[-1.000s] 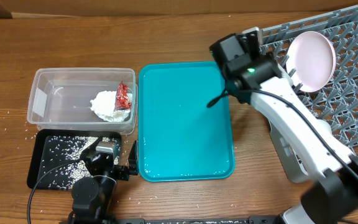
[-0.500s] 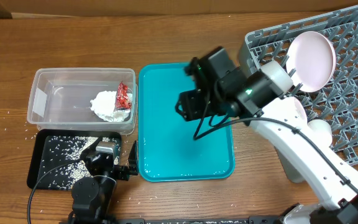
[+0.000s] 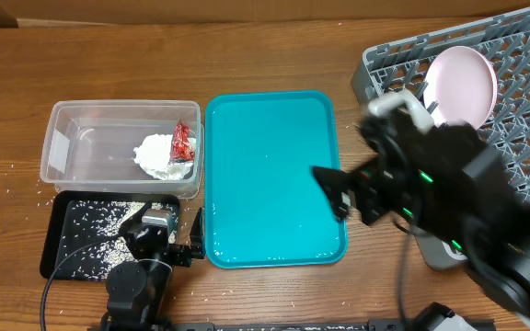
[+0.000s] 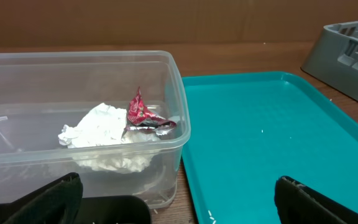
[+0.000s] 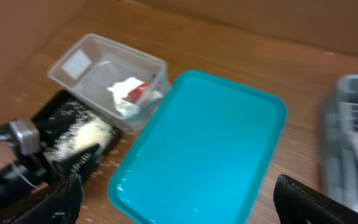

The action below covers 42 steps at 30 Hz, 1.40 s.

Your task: Sort waste into correct bins and load items into the dishwasher

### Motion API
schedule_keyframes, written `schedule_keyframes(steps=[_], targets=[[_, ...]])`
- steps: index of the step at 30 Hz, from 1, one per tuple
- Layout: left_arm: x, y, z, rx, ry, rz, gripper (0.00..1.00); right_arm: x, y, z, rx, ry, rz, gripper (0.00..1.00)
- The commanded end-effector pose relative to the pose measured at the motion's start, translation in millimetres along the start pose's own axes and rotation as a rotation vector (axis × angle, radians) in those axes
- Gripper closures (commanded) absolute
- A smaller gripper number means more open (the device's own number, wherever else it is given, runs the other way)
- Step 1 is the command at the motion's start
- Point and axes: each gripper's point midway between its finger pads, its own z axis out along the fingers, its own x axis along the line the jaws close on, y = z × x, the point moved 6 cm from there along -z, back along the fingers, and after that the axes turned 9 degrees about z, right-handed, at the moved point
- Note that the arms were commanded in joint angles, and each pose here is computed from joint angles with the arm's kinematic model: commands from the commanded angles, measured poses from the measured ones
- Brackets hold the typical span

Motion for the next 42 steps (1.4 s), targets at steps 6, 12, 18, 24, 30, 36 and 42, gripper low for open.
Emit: schedule_keyframes(steps=[6,12,18,24,30,36,42], targets=[[1,0,0,-0.006,0.009,0.017,0.0,-32,0,-57,-0.181,-0.222,-0.025,0.0],[1,0,0,-0.006,0.009,0.017,0.0,-61,7,-48,-0.307,-0.247,0.086,0.0],[1,0,0,-0.006,0.009,0.017,0.0,-99,-32,-3,-0.4,-0.143,0.065,0.0],[1,0,0,-0.006,0.009,0.017,0.0,-106,-83,4,-0.51,-0.128,0.032,0.0],[1,0,0,-0.006,0.009,0.017,0.0,-117,-133,15,-0.67,-0.117,-0.012,0.0],[1,0,0,-0.006,0.009,0.017,0.0,-136,-163,51,-0.744,-0.11,-0.034,0.0],[1,0,0,-0.006,0.009,0.017,0.0,-145,-175,71,-0.786,-0.102,-0.049,0.0]])
